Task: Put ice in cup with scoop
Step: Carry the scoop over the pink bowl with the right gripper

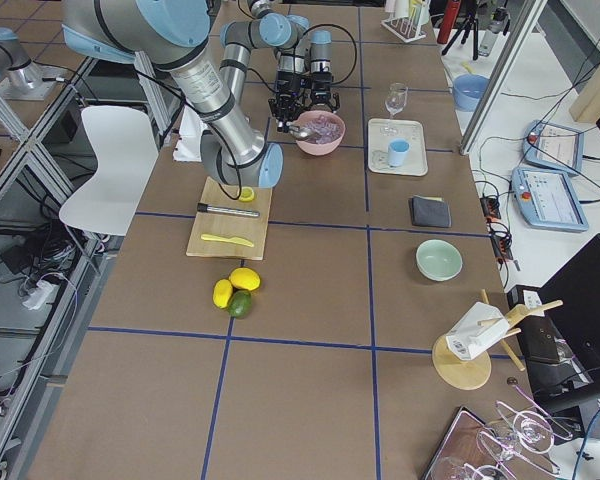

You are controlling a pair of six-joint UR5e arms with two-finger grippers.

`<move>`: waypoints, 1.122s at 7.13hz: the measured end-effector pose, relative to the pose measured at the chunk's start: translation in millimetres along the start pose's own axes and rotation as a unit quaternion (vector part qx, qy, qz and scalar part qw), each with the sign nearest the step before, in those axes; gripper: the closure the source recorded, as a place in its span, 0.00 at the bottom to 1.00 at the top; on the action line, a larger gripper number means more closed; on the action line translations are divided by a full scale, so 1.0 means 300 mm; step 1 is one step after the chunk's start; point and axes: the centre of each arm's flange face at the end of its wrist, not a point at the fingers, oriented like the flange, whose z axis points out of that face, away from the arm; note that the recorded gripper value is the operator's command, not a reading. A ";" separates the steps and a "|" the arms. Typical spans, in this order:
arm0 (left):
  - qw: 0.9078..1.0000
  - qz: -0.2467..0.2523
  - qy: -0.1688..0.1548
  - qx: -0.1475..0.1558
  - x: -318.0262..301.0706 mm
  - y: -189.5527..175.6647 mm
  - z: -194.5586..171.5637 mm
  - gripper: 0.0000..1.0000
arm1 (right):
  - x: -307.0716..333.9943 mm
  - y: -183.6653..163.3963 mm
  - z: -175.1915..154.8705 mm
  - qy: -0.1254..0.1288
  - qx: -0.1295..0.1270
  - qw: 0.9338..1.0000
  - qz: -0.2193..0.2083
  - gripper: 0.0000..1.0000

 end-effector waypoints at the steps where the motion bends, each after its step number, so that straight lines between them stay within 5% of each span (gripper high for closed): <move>1: 1.000 0.000 0.000 0.000 0.000 0.000 0.000 0.00 | -0.004 -0.018 0.007 0.001 0.003 1.000 0.000 1.00; 8: 1.000 -0.001 0.000 -0.002 -0.002 0.005 0.002 0.00 | -0.073 -0.119 0.094 0.017 0.053 0.998 -0.018 1.00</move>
